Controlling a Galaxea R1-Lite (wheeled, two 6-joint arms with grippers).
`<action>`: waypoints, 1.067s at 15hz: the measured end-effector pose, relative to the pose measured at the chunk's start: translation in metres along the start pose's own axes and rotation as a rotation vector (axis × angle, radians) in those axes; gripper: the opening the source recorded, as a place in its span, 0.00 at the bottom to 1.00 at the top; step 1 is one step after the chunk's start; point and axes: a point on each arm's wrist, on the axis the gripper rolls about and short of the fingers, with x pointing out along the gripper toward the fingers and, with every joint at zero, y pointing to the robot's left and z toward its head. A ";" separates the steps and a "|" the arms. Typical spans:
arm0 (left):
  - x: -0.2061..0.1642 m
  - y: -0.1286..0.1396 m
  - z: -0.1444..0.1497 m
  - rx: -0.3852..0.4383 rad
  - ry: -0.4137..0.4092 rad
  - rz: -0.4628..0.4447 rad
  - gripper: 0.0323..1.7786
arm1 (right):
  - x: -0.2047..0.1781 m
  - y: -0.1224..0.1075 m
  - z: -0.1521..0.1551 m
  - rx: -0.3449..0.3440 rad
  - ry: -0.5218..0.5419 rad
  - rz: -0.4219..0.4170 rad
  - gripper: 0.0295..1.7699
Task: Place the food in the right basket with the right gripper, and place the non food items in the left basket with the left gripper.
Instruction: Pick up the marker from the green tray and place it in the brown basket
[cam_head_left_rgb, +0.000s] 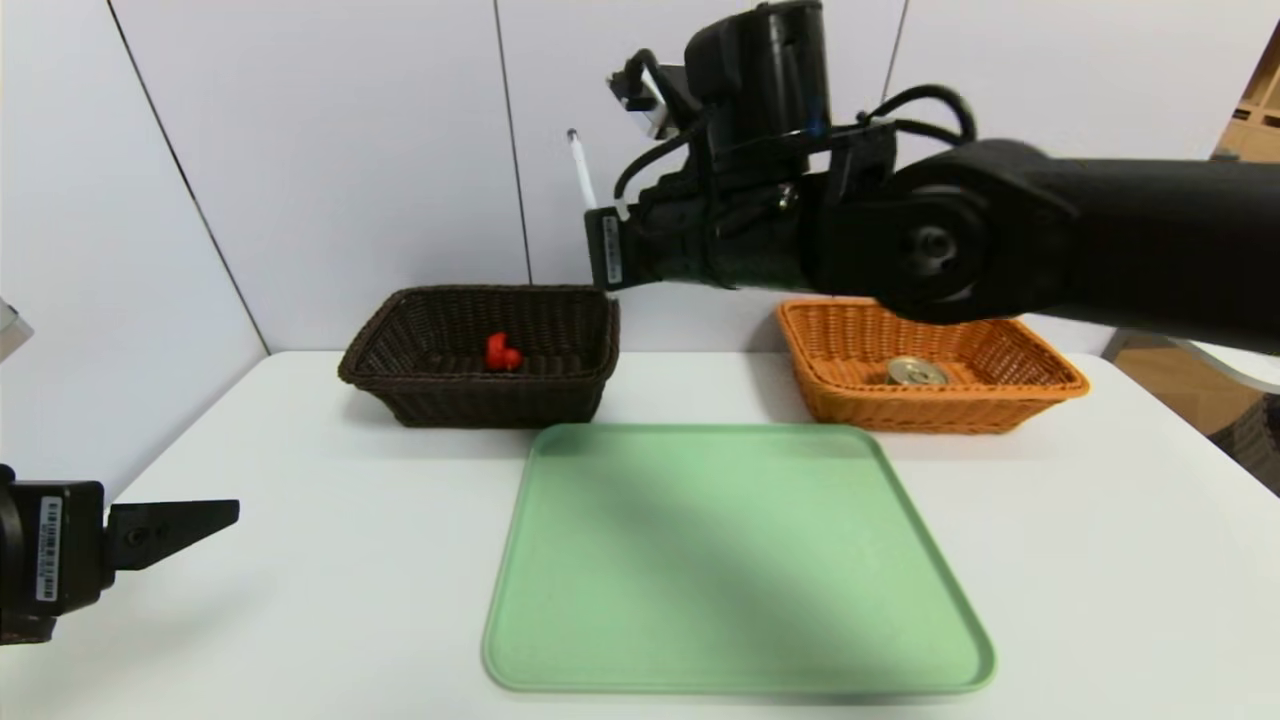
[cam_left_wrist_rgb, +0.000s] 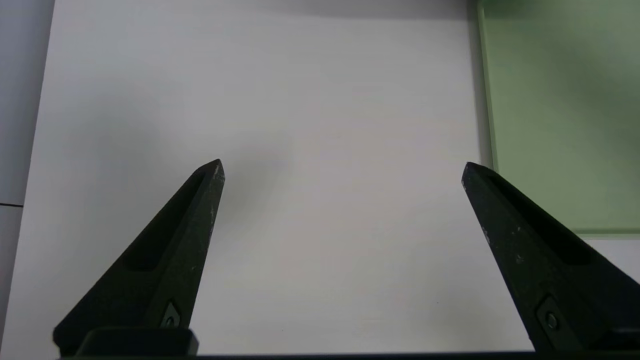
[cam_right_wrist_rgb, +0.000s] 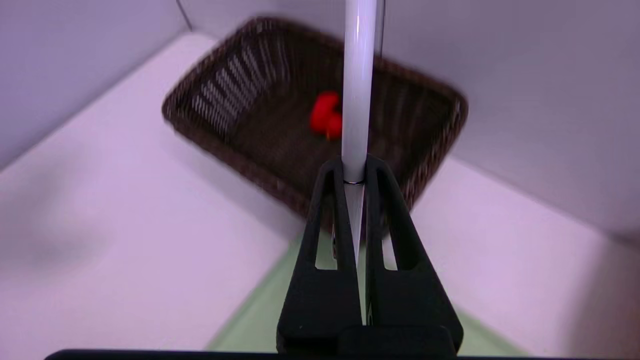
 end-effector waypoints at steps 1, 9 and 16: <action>0.000 0.000 -0.002 0.001 0.003 0.001 0.95 | 0.012 0.002 -0.002 -0.018 -0.060 0.005 0.04; -0.004 0.003 -0.013 0.002 0.007 0.002 0.95 | 0.071 0.010 -0.039 -0.021 -0.175 0.029 0.04; -0.010 0.006 -0.015 -0.015 -0.015 0.016 0.95 | 0.098 -0.003 -0.062 -0.010 -0.238 -0.004 0.04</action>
